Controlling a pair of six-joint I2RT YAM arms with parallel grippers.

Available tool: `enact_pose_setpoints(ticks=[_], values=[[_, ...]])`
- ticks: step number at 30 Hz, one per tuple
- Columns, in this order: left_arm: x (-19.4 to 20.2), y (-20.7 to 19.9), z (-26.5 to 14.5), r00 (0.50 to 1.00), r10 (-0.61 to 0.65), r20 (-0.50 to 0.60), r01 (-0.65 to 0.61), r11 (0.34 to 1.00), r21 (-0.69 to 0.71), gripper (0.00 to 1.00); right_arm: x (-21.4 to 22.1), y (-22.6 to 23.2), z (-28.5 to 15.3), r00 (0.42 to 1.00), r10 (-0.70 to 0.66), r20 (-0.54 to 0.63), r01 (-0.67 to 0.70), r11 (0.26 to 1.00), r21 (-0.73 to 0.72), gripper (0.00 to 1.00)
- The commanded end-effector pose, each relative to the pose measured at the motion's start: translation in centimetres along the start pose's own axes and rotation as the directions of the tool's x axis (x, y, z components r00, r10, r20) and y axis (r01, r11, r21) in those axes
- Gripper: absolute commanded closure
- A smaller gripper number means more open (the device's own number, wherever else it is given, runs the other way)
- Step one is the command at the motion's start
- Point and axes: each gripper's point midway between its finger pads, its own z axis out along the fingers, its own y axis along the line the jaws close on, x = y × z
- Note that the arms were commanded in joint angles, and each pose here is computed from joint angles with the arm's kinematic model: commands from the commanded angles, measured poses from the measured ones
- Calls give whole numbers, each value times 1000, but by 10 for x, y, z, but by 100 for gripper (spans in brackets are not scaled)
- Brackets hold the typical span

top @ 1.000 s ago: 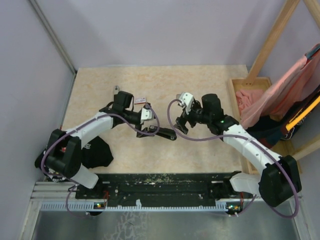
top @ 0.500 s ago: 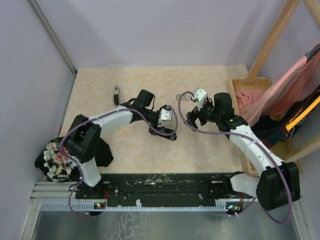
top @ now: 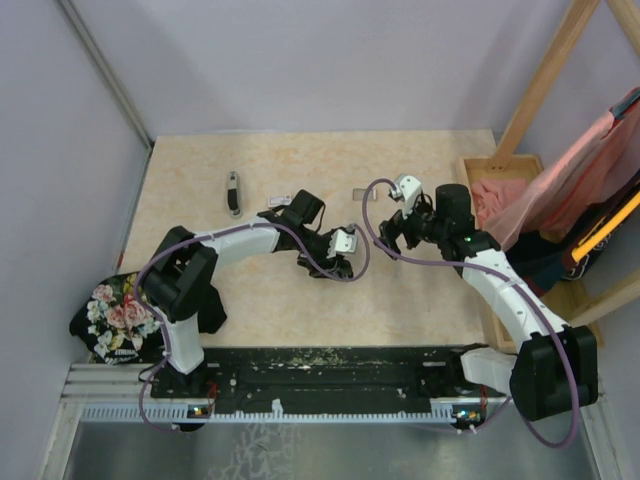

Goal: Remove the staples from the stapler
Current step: Pick up the stapler from the center of the board.

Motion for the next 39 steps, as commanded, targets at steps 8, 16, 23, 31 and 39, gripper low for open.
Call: enact_pose_setpoints(ticks=[8,16,23,31,39], values=[[4,8,11,999,-7,-35,5,998,-59,41,-6,2,0,1000,-16,24,17,1000,-20,2],[12,4,18,998,-2,-65,-1,999,-39,43,-6,3,0,1000,-19,24,20,1000,-24,2],[11,2,18,998,-3,-62,1,1000,-30,59,-3,3,1,1000,-16,18,16,999,-27,2],[14,8,17,996,-37,-79,32,997,-66,84,-5,3,1,1000,-7,21,8,1000,-28,2],[-20,53,-16,994,-101,-44,82,946,-314,100,-24,1,5,993,109,45,-108,994,-35,2]])
